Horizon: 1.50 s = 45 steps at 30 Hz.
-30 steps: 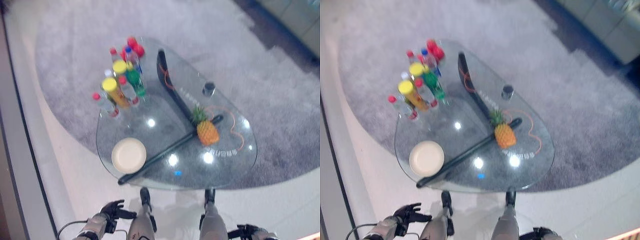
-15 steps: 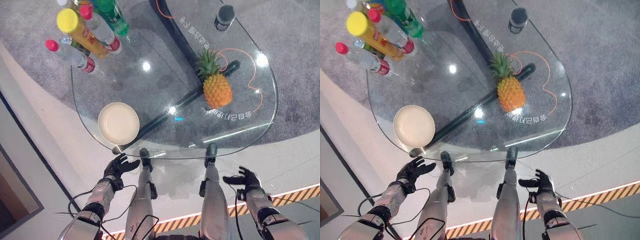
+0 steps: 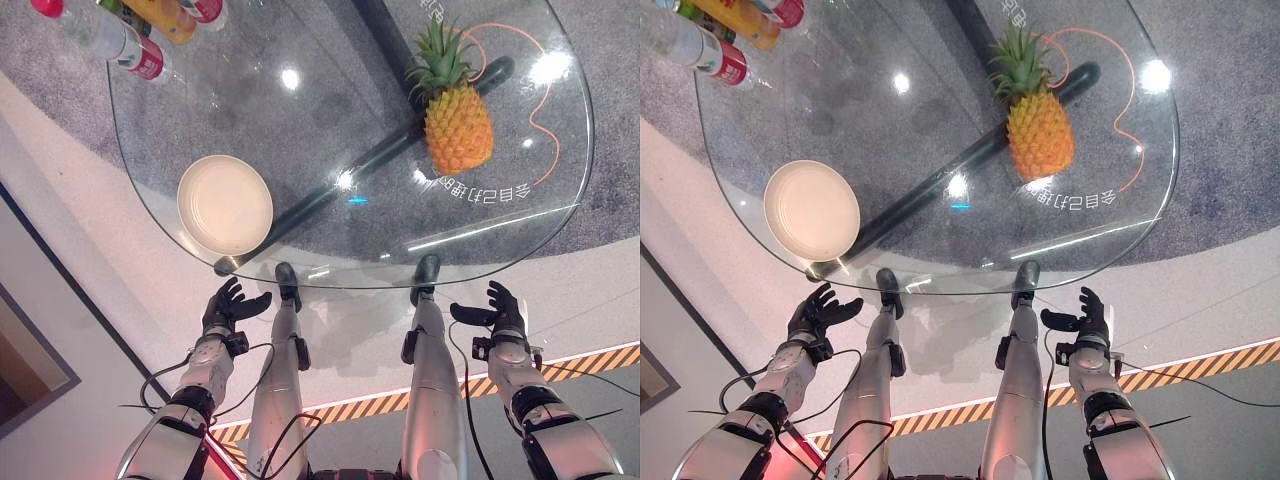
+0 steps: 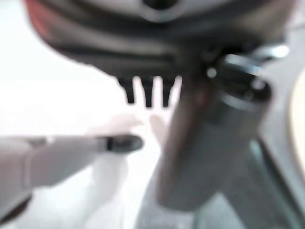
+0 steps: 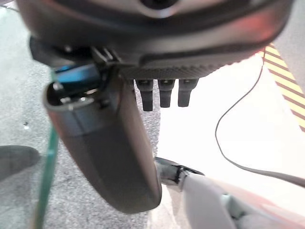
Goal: Pick up the fruit to the plate
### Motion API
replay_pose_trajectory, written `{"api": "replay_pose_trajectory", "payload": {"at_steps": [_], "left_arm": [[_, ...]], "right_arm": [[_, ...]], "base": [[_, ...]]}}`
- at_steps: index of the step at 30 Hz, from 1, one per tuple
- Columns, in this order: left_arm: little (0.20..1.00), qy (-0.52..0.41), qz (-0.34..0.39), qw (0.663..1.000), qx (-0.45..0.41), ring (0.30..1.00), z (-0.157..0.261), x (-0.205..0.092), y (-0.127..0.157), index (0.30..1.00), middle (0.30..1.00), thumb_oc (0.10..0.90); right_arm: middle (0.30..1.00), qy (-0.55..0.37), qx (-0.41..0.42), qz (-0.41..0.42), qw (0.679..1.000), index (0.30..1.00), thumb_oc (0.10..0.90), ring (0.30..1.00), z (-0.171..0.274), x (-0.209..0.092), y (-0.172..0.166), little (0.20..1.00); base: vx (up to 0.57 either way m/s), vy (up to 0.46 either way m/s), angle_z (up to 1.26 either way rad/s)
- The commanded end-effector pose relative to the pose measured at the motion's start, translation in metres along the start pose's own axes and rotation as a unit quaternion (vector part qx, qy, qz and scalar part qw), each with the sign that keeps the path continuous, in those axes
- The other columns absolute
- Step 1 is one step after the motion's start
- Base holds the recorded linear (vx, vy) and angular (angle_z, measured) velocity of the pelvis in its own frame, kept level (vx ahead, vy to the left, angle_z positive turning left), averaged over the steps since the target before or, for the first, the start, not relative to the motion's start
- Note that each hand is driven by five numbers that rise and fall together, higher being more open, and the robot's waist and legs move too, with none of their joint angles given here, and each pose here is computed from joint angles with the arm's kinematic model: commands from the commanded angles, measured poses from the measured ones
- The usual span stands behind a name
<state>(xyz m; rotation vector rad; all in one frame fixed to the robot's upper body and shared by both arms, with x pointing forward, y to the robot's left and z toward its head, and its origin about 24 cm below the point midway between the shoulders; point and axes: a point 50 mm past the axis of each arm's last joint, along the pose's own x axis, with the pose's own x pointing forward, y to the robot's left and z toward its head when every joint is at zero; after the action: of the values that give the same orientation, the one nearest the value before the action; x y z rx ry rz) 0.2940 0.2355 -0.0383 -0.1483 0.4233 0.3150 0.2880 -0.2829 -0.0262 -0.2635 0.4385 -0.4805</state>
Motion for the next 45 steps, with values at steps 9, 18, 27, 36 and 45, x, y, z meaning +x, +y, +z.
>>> {"api": "replay_pose_trajectory", "payload": {"at_steps": [9, 18, 27, 36, 45], "left_arm": [[0.9, -0.03, 0.083, 0.996, 0.004, 0.9, 0.018, 0.002, 0.039, 0.9, 0.9, 0.8], [0.9, -0.024, 0.083, 0.996, 0.024, 0.9, 0.016, 0.001, 0.046, 0.9, 0.9, 0.8], [0.9, -0.024, 0.086, 0.995, 0.034, 0.9, 0.019, 0.001, 0.052, 0.9, 0.9, 0.8], [0.9, -0.023, 0.086, 0.996, 0.033, 0.9, 0.012, -0.003, 0.048, 0.9, 0.9, 0.8], [0.9, -0.015, 0.08, 0.996, 0.02, 0.9, 0.0, -0.007, 0.048, 0.9, 0.9, 0.8]], "right_arm": [[0.9, -0.017, 0.003, -0.062, 0.998, 0.9, 0.8, 0.9, 0.008, 0.005, -0.027, 0.9], [0.9, -0.021, 0.052, -0.266, 0.962, 0.9, 0.8, 0.9, 0.019, 0.008, -0.091, 0.9], [0.9, -0.13, 0.055, -0.447, 0.883, 0.9, 0.8, 0.9, 0.081, 0.001, -0.137, 0.9], [0.9, -0.274, 0.157, -0.507, 0.802, 0.9, 0.8, 0.9, 0.153, -0.031, -0.135, 0.9], [0.9, -0.508, 0.178, -0.41, 0.736, 0.9, 0.8, 0.9, 0.237, -0.091, -0.106, 0.9]], "base": [[0.0, -0.004, 0.01], [0.01, -0.018, 0.0], [0.0, -0.009, 0.0], [0.0, 0.0, 0.0], [0.01, 0.043, 0.0]]}}
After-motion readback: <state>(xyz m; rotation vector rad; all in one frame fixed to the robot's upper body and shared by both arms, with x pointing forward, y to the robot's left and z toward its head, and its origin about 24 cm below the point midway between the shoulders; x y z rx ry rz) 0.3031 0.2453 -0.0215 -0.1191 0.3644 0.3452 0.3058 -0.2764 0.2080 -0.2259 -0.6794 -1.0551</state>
